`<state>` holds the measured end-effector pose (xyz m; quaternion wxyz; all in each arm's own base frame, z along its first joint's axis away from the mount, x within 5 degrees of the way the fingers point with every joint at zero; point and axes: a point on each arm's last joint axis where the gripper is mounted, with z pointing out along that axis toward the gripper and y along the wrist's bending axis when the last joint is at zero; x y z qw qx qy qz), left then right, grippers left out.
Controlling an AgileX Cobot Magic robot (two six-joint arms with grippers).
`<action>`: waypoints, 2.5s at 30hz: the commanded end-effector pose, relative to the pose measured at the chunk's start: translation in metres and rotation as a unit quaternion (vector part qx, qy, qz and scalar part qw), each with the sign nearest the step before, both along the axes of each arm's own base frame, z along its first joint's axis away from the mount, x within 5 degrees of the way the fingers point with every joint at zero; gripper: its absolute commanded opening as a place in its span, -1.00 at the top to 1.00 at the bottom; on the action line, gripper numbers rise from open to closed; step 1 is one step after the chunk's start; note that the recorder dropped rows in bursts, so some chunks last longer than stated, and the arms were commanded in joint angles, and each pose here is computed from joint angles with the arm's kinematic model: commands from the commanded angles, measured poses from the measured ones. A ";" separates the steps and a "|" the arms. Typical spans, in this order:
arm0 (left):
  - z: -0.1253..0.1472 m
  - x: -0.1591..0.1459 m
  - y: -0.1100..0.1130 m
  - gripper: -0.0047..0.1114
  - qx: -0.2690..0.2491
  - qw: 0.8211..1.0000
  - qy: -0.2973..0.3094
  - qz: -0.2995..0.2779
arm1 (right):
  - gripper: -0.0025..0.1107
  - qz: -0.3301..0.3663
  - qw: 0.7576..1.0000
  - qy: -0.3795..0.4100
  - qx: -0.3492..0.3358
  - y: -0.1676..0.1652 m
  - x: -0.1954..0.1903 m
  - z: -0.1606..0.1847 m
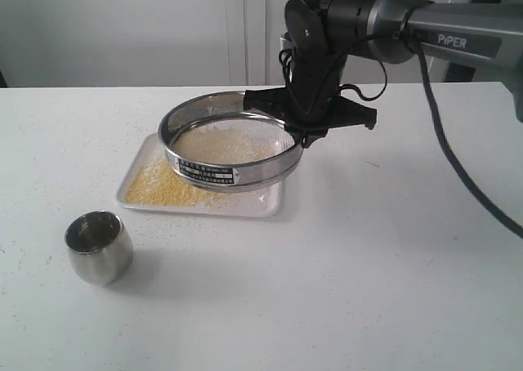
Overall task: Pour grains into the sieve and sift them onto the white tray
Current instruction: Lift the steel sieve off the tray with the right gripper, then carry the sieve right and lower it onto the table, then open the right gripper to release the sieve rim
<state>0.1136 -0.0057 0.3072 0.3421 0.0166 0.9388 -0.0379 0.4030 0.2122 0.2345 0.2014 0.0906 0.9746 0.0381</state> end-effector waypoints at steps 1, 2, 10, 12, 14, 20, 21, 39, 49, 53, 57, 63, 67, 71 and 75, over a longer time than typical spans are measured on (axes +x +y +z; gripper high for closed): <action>0.001 -0.001 0.000 0.92 -0.003 1.000 -0.002 0.000 | 0.96 -0.003 1.000 -0.024 0.002 -0.017 0.000 0.027; 0.001 -0.001 0.000 0.92 -0.003 1.000 -0.002 0.000 | 0.96 -0.001 1.000 -0.024 -0.002 -0.021 0.001 0.030; 0.001 -0.001 0.000 0.92 -0.003 1.000 -0.002 0.000 | 0.96 -0.015 0.999 -0.025 -0.012 -0.054 -0.002 0.037; 0.001 -0.001 0.000 0.92 -0.003 1.000 -0.002 0.000 | 0.96 -0.028 0.999 -0.022 -0.014 -0.069 -0.005 0.034; 0.001 -0.001 0.000 0.92 -0.003 1.000 -0.002 0.000 | 0.96 -0.036 0.999 -0.024 -0.013 -0.083 -0.008 0.032; 0.001 -0.001 0.000 0.92 -0.003 1.000 -0.002 0.000 | 0.96 -0.060 0.997 -0.046 -0.005 -0.120 -0.017 0.030; 0.001 -0.001 0.000 0.92 -0.003 1.000 -0.002 0.000 | 0.96 -0.066 0.997 -0.047 -0.004 -0.126 -0.018 0.028; 0.001 -0.001 0.000 0.92 -0.003 1.000 -0.002 0.000 | 0.96 -0.109 0.992 -0.060 0.023 -0.204 -0.029 -0.018; 0.001 -0.001 0.000 0.92 -0.003 1.000 -0.002 0.000 | 0.96 -0.090 0.990 -0.111 0.019 -0.211 -0.028 -0.031; 0.001 -0.001 0.000 0.92 -0.003 1.000 -0.002 0.000 | 0.96 -0.093 0.990 -0.104 0.021 -0.211 -0.025 -0.044; 0.001 -0.001 0.000 0.92 -0.003 1.000 -0.002 0.000 | 0.96 -0.095 0.990 -0.105 0.024 -0.210 -0.019 -0.059; 0.001 -0.001 0.000 0.92 -0.003 1.000 -0.002 0.000 | 0.96 -0.094 0.990 -0.098 0.024 -0.210 -0.014 -0.076; 0.001 -0.001 0.000 0.92 -0.003 1.000 -0.002 0.000 | 0.96 -0.094 0.991 -0.092 0.024 -0.210 -0.013 -0.085; 0.001 -0.001 0.000 0.92 -0.003 1.000 -0.002 0.000 | 0.96 -0.094 0.991 -0.089 0.024 -0.210 -0.012 -0.089; 0.001 -0.001 0.000 0.92 -0.003 1.000 -0.002 0.000 | 0.96 -0.094 0.991 -0.087 0.024 -0.210 -0.011 -0.093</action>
